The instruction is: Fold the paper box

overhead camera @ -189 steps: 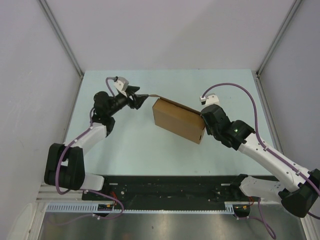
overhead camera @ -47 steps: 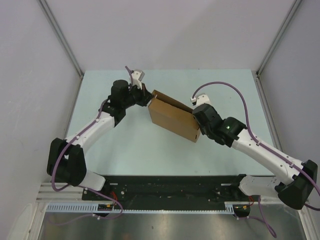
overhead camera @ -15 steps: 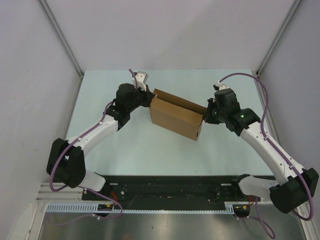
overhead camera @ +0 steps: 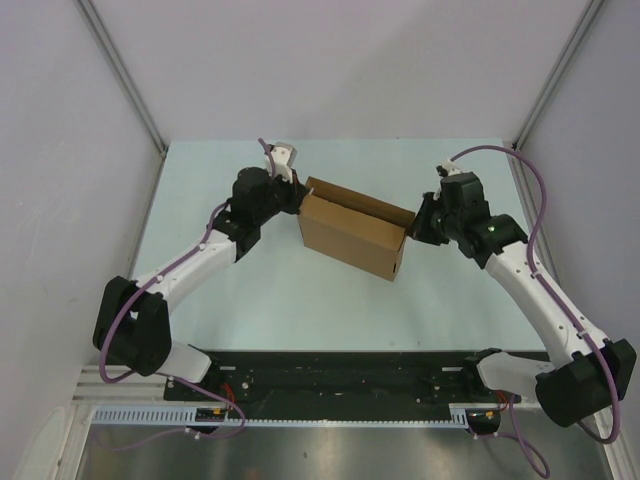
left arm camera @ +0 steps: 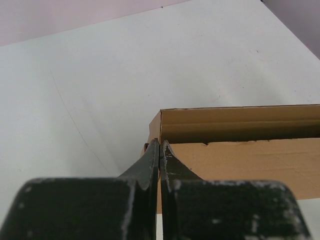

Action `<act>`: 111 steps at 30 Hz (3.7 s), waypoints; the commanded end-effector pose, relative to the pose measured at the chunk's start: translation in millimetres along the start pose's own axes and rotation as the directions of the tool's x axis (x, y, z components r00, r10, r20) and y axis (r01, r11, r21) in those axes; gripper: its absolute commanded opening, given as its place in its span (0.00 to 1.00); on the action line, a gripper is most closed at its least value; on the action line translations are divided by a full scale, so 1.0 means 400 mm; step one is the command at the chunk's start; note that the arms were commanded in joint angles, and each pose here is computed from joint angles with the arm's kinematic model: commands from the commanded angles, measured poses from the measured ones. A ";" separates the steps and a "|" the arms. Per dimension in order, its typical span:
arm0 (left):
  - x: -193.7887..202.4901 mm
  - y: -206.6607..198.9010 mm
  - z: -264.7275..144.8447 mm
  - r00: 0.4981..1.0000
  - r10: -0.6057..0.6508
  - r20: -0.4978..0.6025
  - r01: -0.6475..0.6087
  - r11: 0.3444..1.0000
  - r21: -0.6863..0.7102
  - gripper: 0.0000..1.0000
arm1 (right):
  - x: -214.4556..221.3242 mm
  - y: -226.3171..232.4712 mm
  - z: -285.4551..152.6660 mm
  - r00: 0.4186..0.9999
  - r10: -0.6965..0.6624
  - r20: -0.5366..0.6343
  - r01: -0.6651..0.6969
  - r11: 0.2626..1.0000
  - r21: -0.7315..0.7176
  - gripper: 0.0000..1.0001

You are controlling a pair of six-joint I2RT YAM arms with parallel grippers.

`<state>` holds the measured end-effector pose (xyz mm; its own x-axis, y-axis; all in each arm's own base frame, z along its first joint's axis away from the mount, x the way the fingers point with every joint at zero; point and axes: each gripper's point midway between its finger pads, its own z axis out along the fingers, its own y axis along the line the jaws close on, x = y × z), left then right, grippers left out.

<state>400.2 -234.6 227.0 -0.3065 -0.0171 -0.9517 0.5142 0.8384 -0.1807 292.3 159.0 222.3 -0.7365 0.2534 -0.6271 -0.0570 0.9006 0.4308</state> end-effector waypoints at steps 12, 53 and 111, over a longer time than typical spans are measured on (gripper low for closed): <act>0.128 -0.038 -0.009 0.985 0.052 -0.166 -0.048 0.998 0.032 0.00 | -0.083 0.087 -0.048 0.993 0.104 0.053 -0.090 0.973 -0.210 0.00; 0.130 -0.051 0.005 0.982 0.052 -0.184 -0.049 0.999 0.022 0.00 | -0.014 0.059 -0.031 0.996 -0.053 0.073 0.059 0.995 -0.079 0.00; 0.140 0.002 -0.066 0.995 0.034 -0.098 -0.043 0.994 -0.099 0.01 | 0.112 -0.016 -0.022 0.962 -0.202 0.182 0.191 0.979 0.077 0.01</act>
<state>384.4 -228.1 226.9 -0.2978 -0.0266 -0.9542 0.4251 0.8913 -0.1575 263.2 171.5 219.8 -0.5113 0.1809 -0.8402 -0.1543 0.9424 0.2968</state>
